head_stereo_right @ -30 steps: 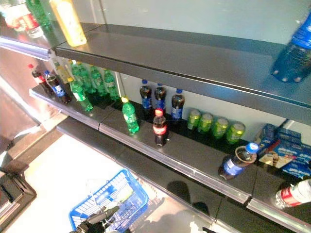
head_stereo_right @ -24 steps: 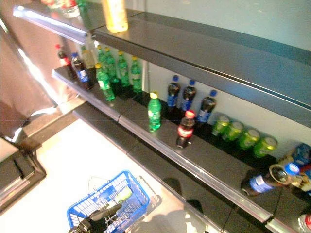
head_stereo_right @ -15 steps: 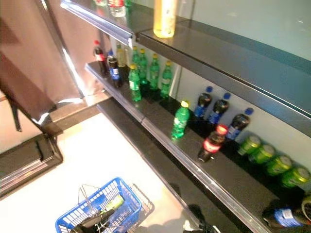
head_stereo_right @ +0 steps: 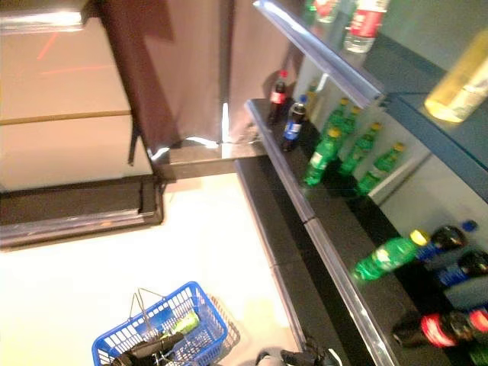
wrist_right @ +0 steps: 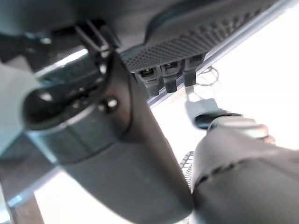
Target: Pick up the drink and place into the basket.
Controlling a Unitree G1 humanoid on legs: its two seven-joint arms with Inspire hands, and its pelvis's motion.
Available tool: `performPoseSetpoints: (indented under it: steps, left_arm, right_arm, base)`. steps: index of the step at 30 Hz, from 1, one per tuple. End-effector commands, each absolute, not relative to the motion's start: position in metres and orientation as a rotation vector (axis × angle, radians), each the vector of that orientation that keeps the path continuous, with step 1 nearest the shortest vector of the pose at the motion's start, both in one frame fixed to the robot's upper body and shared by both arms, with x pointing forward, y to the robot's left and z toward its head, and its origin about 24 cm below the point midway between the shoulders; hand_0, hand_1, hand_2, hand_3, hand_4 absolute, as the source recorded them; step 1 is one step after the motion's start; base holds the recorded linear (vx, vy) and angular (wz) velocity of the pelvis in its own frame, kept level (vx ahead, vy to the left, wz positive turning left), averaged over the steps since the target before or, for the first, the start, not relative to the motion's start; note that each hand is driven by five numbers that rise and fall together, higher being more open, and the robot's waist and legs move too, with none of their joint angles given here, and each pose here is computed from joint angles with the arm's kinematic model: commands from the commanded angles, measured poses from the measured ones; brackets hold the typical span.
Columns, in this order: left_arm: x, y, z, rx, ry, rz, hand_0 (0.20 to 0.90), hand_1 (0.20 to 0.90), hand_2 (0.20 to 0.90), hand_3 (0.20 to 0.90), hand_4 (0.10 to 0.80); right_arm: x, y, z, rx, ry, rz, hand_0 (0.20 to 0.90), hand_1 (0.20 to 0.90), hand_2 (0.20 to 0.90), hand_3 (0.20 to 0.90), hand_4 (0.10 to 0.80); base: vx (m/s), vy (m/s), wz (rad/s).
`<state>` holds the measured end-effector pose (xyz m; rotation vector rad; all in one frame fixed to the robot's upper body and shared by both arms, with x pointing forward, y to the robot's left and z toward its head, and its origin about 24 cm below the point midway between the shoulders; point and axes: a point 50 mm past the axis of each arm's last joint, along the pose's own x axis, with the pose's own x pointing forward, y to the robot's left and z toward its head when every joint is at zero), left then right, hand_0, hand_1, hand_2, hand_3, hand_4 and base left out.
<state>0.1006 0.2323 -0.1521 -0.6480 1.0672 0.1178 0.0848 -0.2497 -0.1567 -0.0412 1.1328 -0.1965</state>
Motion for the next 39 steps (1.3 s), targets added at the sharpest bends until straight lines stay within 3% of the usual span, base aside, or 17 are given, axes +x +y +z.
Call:
performPoseSetpoints:
  steps: [1, 9, 19, 23, 27, 39]
  left_arm:
    - [0.165, 0.219, -0.128, -0.695, 0.807, -0.055, 0.3, 0.3, 0.3, 0.2, 0.1]
    - [0.153, 0.225, -0.131, -0.69, 0.825, -0.063, 0.3, 0.3, 0.3, 0.2, 0.1]
    - [0.152, 0.203, -0.135, -0.717, 0.833, -0.133, 0.3, 0.3, 0.3, 0.2, 0.1]
    - [0.163, 0.188, -0.131, -0.723, 0.817, -0.184, 0.3, 0.3, 0.3, 0.2, 0.1]
    - [0.17, 0.195, -0.127, -0.721, 0.798, -0.159, 0.3, 0.3, 0.3, 0.2, 0.1]
    - [0.146, 0.209, -0.135, -0.762, 0.8, -0.084, 0.3, 0.3, 0.3, 0.2, 0.1]
  right_arm:
    - [0.087, -0.264, -0.152, -0.044, 1.114, -0.244, 0.9, 0.9, 0.9, 0.9, 0.8]
    - [0.088, -0.261, -0.153, -0.033, 1.107, -0.237, 0.9, 0.9, 0.9, 0.9, 0.8]
    - [0.09, -0.271, -0.149, -0.051, 1.103, -0.276, 0.9, 0.9, 0.9, 0.9, 0.8]
    - [0.091, -0.277, -0.147, -0.05, 1.092, -0.301, 0.9, 0.9, 0.9, 0.9, 0.8]
    - [0.098, -0.272, -0.147, -0.053, 1.097, -0.278, 0.9, 0.9, 0.9, 0.9, 0.8]
    - [0.073, -0.291, -0.146, -0.121, 1.141, -0.277, 0.9, 0.9, 0.9, 0.9, 0.8]
  base:
    - [0.213, -0.011, 0.7]
    - [0.311, 0.015, 0.72]
    - [0.297, -0.082, 0.72]
    - [0.154, -0.079, 0.05]
    - [0.202, 0.01, 0.12]
    - [0.364, 0.141, -0.15]
